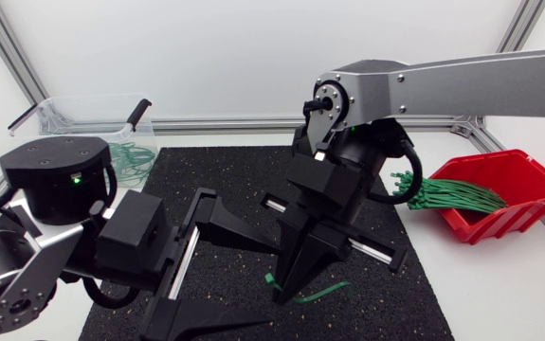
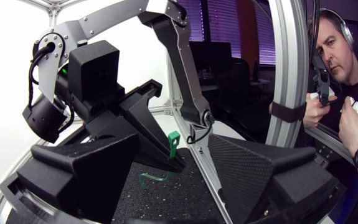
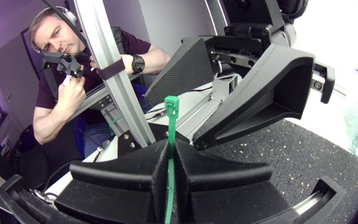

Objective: Take a green cable tie from the red box, thread the tail through the head to close it, then place it in the transparent bin on the left.

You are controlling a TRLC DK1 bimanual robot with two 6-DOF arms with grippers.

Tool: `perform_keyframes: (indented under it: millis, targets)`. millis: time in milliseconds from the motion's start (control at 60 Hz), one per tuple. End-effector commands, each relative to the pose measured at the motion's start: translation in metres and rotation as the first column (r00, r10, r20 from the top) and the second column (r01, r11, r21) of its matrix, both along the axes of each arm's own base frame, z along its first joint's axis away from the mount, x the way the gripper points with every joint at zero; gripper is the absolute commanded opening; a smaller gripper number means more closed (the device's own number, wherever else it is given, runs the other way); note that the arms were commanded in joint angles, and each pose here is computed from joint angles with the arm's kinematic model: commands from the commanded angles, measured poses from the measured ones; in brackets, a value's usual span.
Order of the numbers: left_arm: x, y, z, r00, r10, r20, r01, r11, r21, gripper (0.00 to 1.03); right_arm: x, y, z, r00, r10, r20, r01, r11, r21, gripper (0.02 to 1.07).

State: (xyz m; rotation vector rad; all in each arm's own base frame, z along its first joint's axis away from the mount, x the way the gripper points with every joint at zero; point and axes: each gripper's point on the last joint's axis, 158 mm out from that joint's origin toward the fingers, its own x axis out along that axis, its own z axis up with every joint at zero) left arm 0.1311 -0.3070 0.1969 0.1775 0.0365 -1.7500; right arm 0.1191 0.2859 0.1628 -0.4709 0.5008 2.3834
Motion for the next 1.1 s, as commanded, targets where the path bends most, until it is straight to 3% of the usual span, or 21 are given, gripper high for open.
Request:
perform_keyframes:
  millis: [0, 150, 717, 783, 833, 917, 1083]
  targets:
    - [-0.006, -0.005, -0.003, 0.999, -0.036, 0.006, 0.036, 0.999, 0.004, 0.72, -0.008, -0.002, 0.004, 1.0, 0.023, 0.001, -0.023, 1.0, 0.019, 0.08]
    - [-0.009, -0.005, 0.005, 0.997, -0.044, 0.069, 0.047, 0.998, -0.04, 0.31, -0.01, -0.003, 0.002, 1.0, 0.028, -0.006, -0.028, 1.0, 0.013, 0.08]
    - [-0.002, -0.003, 0.001, 0.999, -0.012, 0.044, 0.013, 1.0, -0.022, 0.24, -0.009, -0.006, 0.004, 1.0, 0.019, 0.003, -0.019, 1.0, 0.024, 0.08]
    - [-0.001, -0.003, 0.0, 0.999, -0.004, 0.042, 0.005, 1.0, -0.016, 0.21, -0.01, -0.006, 0.004, 1.0, 0.019, 0.0, -0.019, 1.0, 0.022, 0.08]
    - [0.001, -0.004, 0.001, 0.999, -0.001, 0.033, 0.001, 1.0, -0.009, 0.11, -0.011, -0.007, 0.004, 1.0, 0.02, 0.0, -0.02, 1.0, 0.022, 0.08]
    - [0.004, -0.006, 0.002, 1.0, 0.005, 0.02, -0.005, 1.0, 0.001, 0.04, -0.011, -0.007, 0.004, 1.0, 0.019, 0.001, -0.019, 1.0, 0.024, 0.08]
    - [0.009, -0.006, 0.009, 1.0, 0.018, 0.018, -0.018, 1.0, -0.007, 0.04, -0.012, -0.008, 0.003, 1.0, 0.019, -0.002, -0.019, 1.0, 0.02, 0.08]
